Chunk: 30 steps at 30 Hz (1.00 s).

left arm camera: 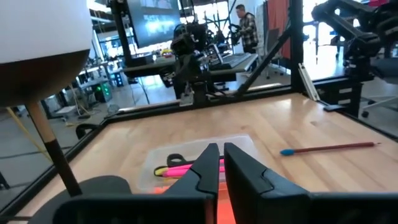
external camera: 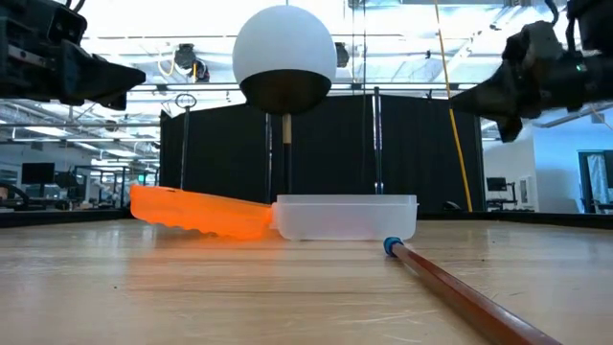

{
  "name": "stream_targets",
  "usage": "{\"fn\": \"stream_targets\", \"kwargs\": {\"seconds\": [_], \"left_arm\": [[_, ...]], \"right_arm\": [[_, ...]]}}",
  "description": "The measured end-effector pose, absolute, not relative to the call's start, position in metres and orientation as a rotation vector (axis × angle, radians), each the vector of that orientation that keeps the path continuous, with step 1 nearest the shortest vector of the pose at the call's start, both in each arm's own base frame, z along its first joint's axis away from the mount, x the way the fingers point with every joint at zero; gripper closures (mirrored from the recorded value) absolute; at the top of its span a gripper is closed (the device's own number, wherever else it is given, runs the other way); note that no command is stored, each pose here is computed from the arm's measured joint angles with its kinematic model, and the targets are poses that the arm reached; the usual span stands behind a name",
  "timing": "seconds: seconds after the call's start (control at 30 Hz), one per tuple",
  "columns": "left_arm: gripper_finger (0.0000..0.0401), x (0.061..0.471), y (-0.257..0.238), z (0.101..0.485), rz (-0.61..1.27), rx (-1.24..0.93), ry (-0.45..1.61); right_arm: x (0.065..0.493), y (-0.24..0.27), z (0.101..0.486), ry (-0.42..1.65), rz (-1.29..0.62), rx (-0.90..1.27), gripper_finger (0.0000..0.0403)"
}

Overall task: Pick & place school supplies into a supply box
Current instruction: Put the brown pencil into the pencil box

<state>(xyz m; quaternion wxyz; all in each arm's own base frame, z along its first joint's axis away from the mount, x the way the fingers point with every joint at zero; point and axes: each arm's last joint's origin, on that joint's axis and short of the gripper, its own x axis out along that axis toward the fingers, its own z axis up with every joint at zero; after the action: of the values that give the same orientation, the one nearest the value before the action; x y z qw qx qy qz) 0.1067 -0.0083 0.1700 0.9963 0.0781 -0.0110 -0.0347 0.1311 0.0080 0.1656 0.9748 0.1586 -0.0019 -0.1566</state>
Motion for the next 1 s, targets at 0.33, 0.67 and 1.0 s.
{"fn": "stream_targets", "kwargs": {"seconds": [0.33,0.67,1.0], "left_arm": [[0.0357,0.107,-0.006,0.170,0.009,0.151,-0.019],[0.0357,0.107,-0.004,0.171,0.080,0.144,-0.023],[0.0357,0.107,-0.004,0.171,0.079,0.096,-0.026]], "right_arm": [[0.184,0.047,0.261,0.090,-0.380,0.307,0.0403],[0.296,0.120,0.328,0.363,-0.424,0.465,0.0403],[0.376,0.137,0.312,0.835,-0.686,0.807,0.0403]]}}
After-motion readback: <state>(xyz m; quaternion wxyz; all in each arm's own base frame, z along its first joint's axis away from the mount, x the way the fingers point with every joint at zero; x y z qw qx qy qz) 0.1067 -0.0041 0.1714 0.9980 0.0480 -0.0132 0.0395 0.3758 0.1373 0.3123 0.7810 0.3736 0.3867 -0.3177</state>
